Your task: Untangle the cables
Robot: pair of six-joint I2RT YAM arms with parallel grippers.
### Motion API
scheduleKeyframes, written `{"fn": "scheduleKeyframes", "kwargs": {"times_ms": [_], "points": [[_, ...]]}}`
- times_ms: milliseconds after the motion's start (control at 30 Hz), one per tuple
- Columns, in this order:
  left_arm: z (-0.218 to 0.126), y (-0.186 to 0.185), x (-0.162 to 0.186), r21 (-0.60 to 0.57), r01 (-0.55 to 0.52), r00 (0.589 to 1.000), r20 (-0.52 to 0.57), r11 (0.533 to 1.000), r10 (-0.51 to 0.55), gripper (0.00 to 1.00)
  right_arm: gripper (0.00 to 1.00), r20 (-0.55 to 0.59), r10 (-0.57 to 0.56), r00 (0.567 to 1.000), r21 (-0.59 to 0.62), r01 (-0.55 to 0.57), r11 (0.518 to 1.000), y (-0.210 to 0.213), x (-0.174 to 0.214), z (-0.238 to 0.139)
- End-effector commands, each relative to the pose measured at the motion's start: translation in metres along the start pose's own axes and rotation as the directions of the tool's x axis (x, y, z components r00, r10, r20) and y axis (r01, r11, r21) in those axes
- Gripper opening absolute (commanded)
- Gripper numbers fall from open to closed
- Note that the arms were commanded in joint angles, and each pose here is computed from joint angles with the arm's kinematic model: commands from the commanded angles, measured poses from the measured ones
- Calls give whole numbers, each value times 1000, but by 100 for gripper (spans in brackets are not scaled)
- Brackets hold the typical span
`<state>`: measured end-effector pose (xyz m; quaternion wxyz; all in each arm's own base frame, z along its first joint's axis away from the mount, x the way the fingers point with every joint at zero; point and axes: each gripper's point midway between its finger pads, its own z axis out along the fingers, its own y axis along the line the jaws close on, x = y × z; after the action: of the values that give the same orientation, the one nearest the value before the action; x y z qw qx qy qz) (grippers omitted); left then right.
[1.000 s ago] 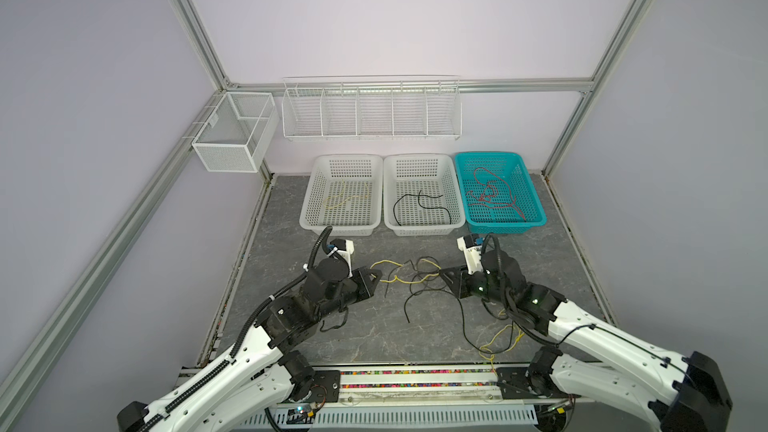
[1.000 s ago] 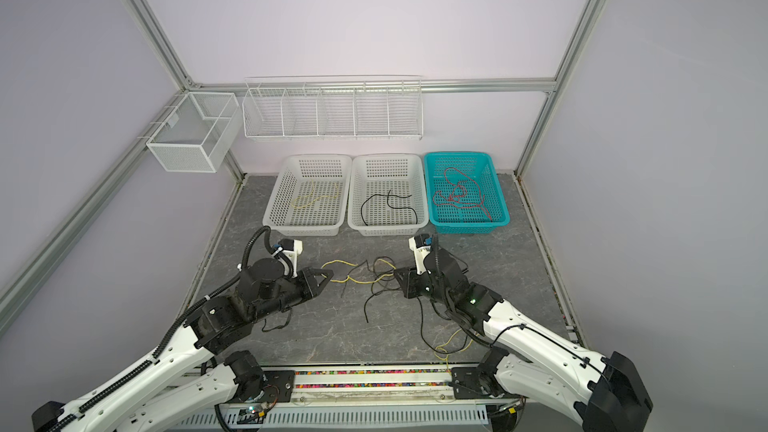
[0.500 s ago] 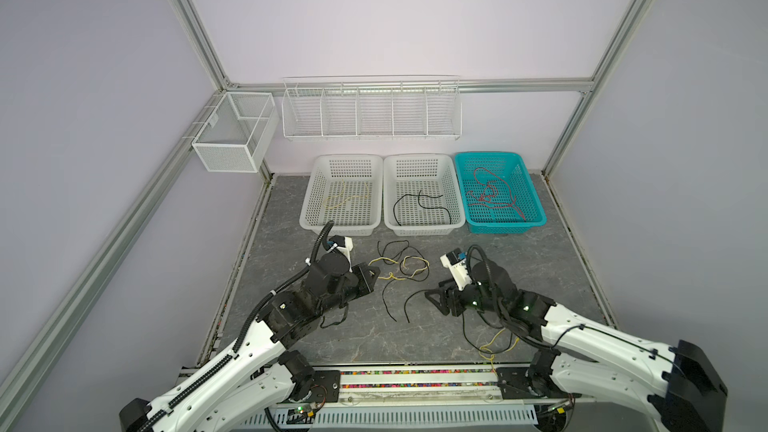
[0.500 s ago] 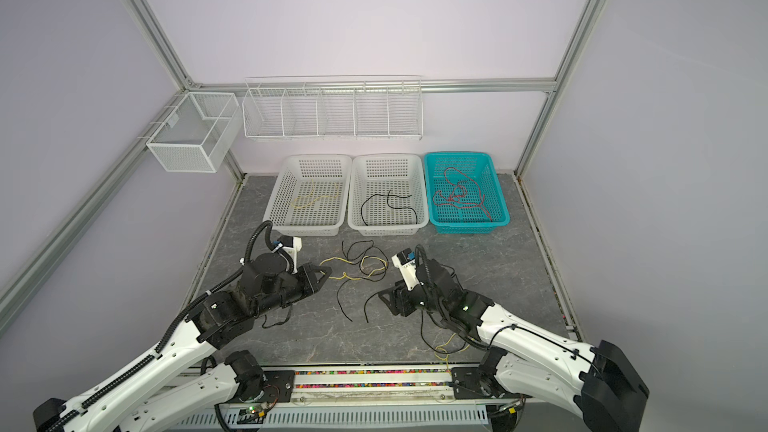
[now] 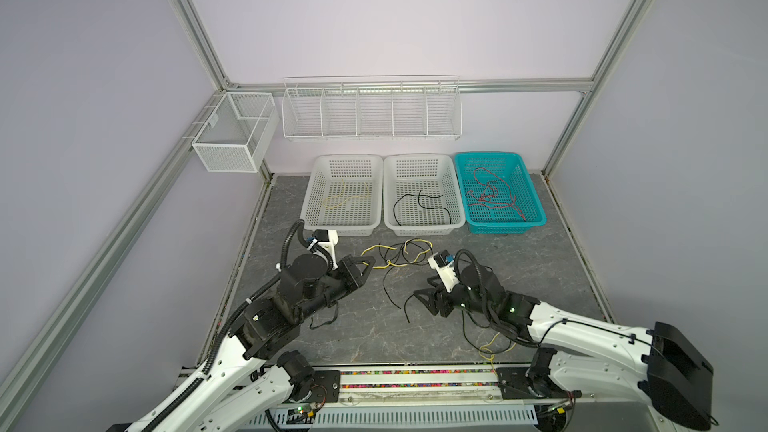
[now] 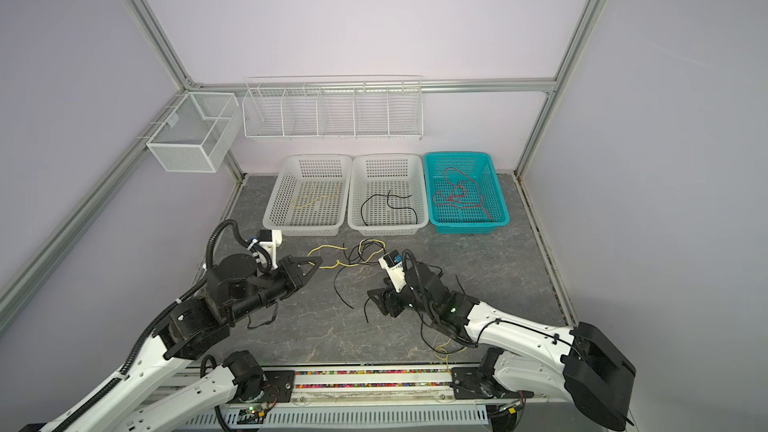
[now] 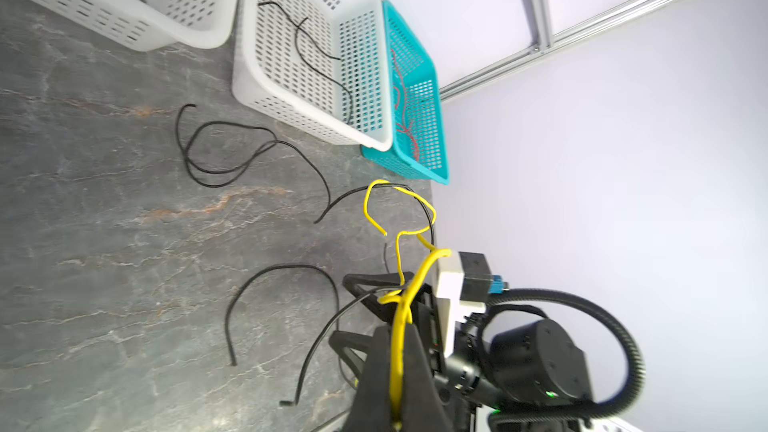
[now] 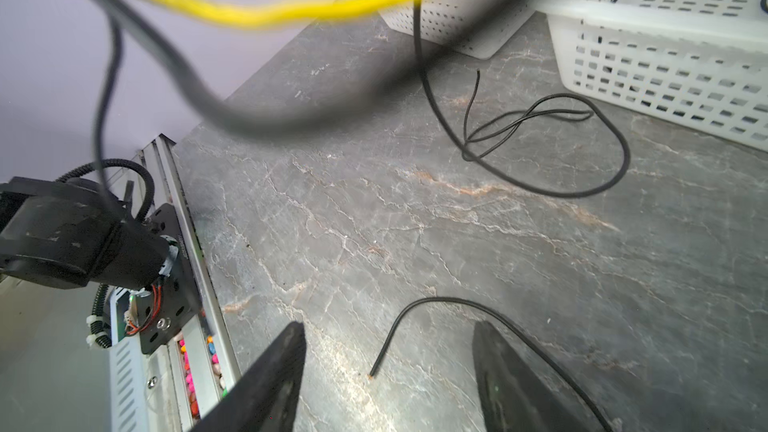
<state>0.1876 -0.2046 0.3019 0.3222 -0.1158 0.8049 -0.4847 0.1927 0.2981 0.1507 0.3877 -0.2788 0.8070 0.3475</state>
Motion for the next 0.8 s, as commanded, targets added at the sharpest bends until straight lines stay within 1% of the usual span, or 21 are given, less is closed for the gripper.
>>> {"fn": "scheduleKeyframes", "kwargs": {"times_ms": [0,100,200,300,400,467,567,700,733,767], "points": [[-11,-31,-4,88,67,998,-25,994,-65,0,67,89,-42,995,-31,45,999,8,-17,-7],[-20,-49,-9,130,71,997,-29,989,-67,0,67,156,-60,986,-22,64,998,9,-29,-17],[-32,-61,-17,135,53,999,-14,989,-51,0,67,235,-95,967,-9,100,995,11,-46,-32],[-39,-74,-19,155,44,999,-23,987,-41,0,67,289,-139,947,8,143,990,15,-60,-45],[-40,-81,-19,157,44,998,-46,987,-37,0,67,289,-192,938,63,181,981,11,-68,-52],[-41,-83,-18,153,40,998,-52,987,-32,0,67,309,-226,924,98,205,974,9,-74,-59],[-42,-84,-18,153,39,998,-57,987,-31,0,67,331,-262,907,116,237,965,13,-84,-67],[-44,-86,-19,149,27,998,-57,989,-19,0,67,342,-290,894,94,275,957,25,-91,-78],[-45,-87,-19,151,24,998,-58,988,-15,0,67,341,-293,893,71,287,955,31,-91,-80],[-38,-85,-19,130,23,998,-67,991,-15,0,67,339,-292,894,42,296,954,37,-91,-83]]}}
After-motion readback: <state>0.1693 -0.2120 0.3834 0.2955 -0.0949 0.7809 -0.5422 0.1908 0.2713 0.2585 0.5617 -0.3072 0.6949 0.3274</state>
